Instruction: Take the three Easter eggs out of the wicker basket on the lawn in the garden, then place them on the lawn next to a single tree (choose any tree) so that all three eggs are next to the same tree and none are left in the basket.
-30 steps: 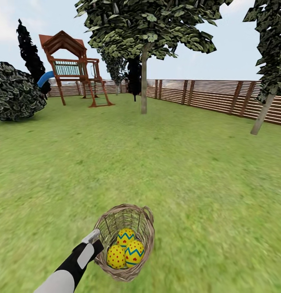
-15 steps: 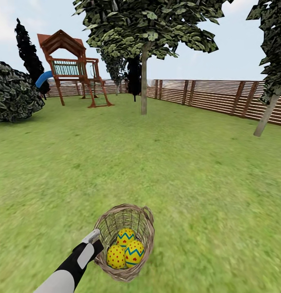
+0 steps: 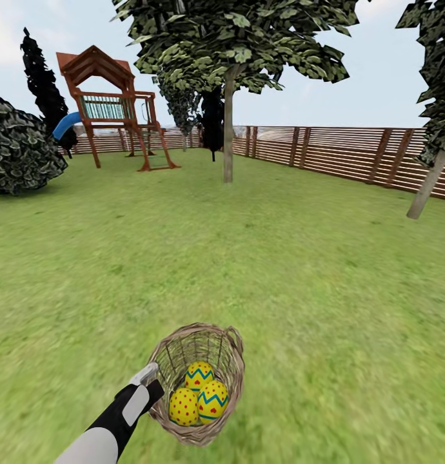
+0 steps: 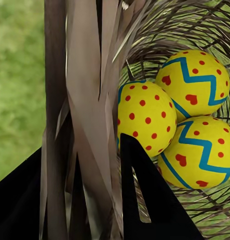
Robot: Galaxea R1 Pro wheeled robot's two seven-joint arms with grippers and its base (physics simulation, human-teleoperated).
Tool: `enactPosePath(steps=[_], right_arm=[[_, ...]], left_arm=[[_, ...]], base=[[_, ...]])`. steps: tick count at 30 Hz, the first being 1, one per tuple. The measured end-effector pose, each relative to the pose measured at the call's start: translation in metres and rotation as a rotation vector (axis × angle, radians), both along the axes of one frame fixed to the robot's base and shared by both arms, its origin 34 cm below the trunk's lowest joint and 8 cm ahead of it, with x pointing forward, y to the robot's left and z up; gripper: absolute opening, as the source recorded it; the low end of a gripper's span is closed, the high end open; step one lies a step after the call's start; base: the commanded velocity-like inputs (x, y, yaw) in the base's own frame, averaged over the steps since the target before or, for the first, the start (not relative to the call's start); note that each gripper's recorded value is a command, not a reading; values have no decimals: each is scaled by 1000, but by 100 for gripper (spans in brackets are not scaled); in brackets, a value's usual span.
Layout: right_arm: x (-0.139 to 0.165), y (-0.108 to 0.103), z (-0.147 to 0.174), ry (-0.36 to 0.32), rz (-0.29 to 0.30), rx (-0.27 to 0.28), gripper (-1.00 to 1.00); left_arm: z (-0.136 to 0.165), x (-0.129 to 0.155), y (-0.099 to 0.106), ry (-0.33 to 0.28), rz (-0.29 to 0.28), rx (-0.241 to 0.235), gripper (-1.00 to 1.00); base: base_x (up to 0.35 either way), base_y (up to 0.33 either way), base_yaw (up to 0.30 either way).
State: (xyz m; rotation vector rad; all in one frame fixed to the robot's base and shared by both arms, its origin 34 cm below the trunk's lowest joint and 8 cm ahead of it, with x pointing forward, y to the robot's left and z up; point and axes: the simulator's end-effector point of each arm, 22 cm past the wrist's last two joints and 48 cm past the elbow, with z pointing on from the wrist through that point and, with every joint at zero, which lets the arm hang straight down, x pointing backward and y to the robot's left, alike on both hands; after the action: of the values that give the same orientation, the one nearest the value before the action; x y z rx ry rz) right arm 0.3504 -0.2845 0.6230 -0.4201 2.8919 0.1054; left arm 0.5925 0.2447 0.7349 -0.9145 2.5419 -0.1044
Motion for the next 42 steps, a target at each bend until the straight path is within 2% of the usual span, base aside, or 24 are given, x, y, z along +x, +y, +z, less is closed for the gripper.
enactPosePath(steps=[42], right_arm=[[0, 0, 0, 0, 0, 0, 100]], left_arm=[[0, 0, 0, -1, 0, 1, -100]], base=[[341, 0, 0]])
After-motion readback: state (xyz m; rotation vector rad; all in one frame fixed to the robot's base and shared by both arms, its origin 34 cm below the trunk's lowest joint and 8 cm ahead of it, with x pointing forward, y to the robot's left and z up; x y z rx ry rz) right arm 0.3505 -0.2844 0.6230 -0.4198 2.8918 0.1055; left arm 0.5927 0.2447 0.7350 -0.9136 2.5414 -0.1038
